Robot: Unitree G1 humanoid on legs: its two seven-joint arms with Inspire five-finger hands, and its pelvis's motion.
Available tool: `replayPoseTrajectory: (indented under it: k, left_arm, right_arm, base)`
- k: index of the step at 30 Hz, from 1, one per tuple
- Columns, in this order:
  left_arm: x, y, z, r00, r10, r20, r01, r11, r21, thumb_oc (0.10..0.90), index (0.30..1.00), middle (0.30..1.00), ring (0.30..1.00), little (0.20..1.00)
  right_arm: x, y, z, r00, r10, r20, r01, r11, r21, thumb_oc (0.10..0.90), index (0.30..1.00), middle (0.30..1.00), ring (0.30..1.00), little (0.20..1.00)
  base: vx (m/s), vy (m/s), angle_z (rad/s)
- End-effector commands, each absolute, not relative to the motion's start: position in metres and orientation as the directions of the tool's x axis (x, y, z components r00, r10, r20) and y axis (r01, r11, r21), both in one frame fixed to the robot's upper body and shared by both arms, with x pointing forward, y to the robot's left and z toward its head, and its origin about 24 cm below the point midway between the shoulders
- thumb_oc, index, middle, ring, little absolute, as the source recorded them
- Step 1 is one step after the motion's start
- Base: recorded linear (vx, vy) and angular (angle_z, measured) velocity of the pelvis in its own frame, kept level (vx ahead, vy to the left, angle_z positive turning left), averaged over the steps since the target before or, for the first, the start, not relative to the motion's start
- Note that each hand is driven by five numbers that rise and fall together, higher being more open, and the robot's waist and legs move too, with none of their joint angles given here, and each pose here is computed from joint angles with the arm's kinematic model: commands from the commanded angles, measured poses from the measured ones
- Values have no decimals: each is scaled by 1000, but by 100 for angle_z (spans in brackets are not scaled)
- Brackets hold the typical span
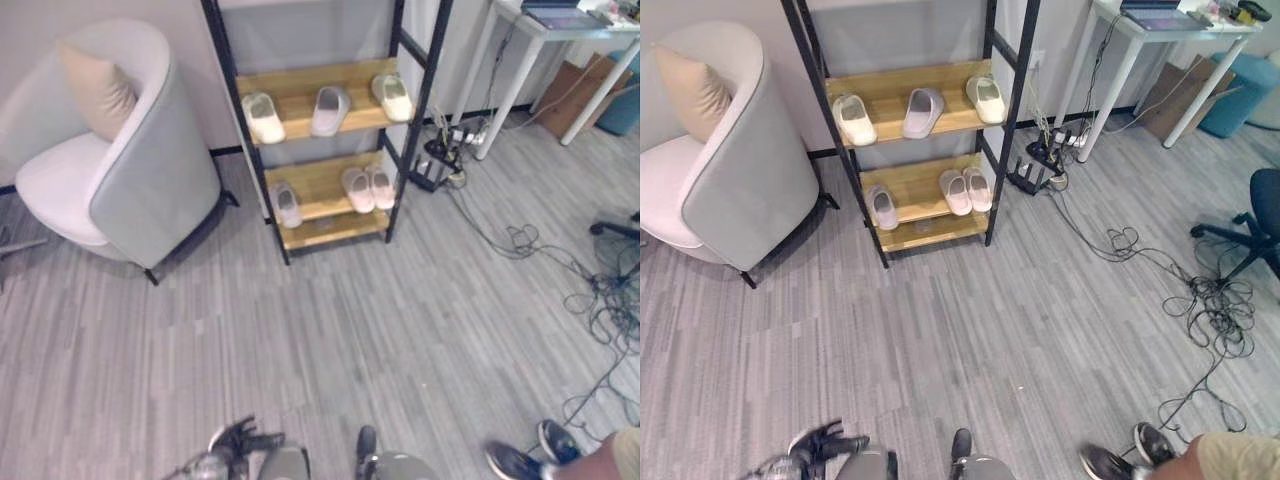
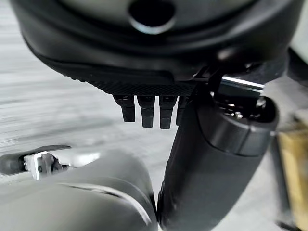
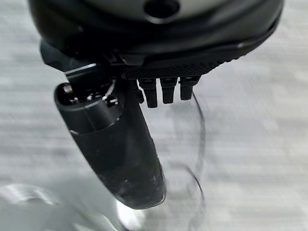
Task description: Arrange the slippers neatly on the shoe rack.
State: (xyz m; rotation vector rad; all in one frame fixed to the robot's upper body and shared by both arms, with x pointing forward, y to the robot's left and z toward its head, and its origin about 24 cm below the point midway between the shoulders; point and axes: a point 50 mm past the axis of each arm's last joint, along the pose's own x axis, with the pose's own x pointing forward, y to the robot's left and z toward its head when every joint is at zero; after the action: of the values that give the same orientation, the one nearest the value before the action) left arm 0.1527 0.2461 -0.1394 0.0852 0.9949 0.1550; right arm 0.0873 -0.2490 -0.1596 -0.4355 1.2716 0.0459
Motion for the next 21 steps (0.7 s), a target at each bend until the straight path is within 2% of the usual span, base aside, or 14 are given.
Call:
replayPoseTrajectory:
  k: [1, 5, 11, 17, 21]
  left_arm:
    - [102, 216, -164, 376, 95, -922, -65, 995, 76, 800, 900, 900, 900, 900]
    - [100, 219, -163, 377, 107, -920, -104, 992, 72, 800, 900, 900, 900, 900]
    - [73, 236, -166, 294, 169, -941, -237, 966, 100, 800, 900, 900, 900, 900]
    - [93, 240, -161, 351, 194, -916, -304, 949, 84, 800, 900, 900, 900, 900]
    - [104, 239, -158, 383, 197, -902, -286, 954, 87, 800, 900, 900, 900, 900]
  right_arm:
    - [81, -284, -149, 316, -292, -903, -259, 889, -378, 800, 900, 900, 900, 900]
    - [80, -276, -152, 317, -264, -911, -328, 870, -367, 800, 900, 900, 900, 900]
    - [65, -240, -165, 271, -158, -950, -428, 864, -266, 800, 900, 900, 900, 900]
    - [72, -233, -165, 287, -134, -949, -490, 830, -265, 800, 900, 900, 900, 900]
    - [78, -232, -164, 315, -129, -940, -484, 831, -276, 800, 900, 900, 900, 900]
  base:
    - [412, -19, -4]
    - [406, -8, 2]
    - [492, 112, -10]
    - [246, 134, 12]
    - [194, -54, 86]
